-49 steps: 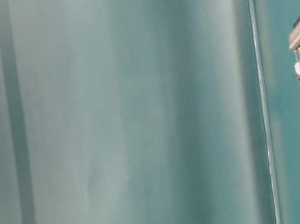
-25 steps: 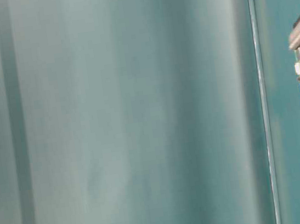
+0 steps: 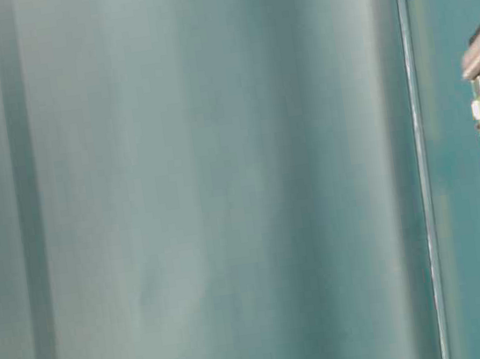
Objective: Insert the USB into the fixed PCB.
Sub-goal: 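Lift and rotate the USB plug toward the PCB port with the right gripper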
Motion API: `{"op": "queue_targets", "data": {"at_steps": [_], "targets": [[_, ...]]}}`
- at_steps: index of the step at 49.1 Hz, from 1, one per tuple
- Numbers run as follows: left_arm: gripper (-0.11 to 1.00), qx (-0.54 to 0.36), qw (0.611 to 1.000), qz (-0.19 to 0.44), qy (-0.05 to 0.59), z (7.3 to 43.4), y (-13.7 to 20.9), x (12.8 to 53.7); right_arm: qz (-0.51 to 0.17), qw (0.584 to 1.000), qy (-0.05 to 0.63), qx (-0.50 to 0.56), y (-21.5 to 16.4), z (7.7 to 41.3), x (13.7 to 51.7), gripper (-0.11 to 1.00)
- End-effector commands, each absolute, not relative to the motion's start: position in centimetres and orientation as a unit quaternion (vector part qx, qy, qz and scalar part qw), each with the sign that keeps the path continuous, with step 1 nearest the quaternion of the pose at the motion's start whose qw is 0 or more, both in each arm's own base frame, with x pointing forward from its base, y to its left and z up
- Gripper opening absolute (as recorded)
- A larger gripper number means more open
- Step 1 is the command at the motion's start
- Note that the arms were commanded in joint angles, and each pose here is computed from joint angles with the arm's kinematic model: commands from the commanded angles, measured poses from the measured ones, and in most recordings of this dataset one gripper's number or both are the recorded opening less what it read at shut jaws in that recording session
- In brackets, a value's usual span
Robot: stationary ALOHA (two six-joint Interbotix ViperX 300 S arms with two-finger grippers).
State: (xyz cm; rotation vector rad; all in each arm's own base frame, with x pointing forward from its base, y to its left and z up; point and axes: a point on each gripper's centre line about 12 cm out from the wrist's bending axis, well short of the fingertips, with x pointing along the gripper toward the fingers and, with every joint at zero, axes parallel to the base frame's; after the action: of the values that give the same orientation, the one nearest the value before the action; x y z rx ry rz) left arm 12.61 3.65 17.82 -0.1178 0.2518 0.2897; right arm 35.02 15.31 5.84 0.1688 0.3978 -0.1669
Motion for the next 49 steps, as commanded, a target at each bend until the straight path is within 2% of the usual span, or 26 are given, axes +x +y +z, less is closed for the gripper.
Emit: {"op": "queue_targets", "data": {"at_steps": [1, 9, 28, 49], "targets": [[0.00, -0.055, 0.981, 0.146, 0.113, 18.9, 3.8, 12.8, -0.098, 0.975, 0.175, 0.099, 15.3, 6.9, 35.6, 0.22], [0.00, -0.055, 0.981, 0.146, 0.112, 19.0, 3.8, 12.8, -0.137, 0.971, 0.158, 0.117, 15.1, 7.4, 35.6, 0.22], [0.00, -0.055, 0.981, 0.146, 0.113, 18.9, 3.8, 12.8, -0.305, 0.939, 0.128, 0.096, 15.4, 9.1, 35.5, 0.22], [0.00, -0.055, 0.981, 0.146, 0.112, 19.0, 3.8, 12.8, -0.469, 0.872, 0.072, 0.119, 16.1, 8.8, 36.5, 0.22]]}}
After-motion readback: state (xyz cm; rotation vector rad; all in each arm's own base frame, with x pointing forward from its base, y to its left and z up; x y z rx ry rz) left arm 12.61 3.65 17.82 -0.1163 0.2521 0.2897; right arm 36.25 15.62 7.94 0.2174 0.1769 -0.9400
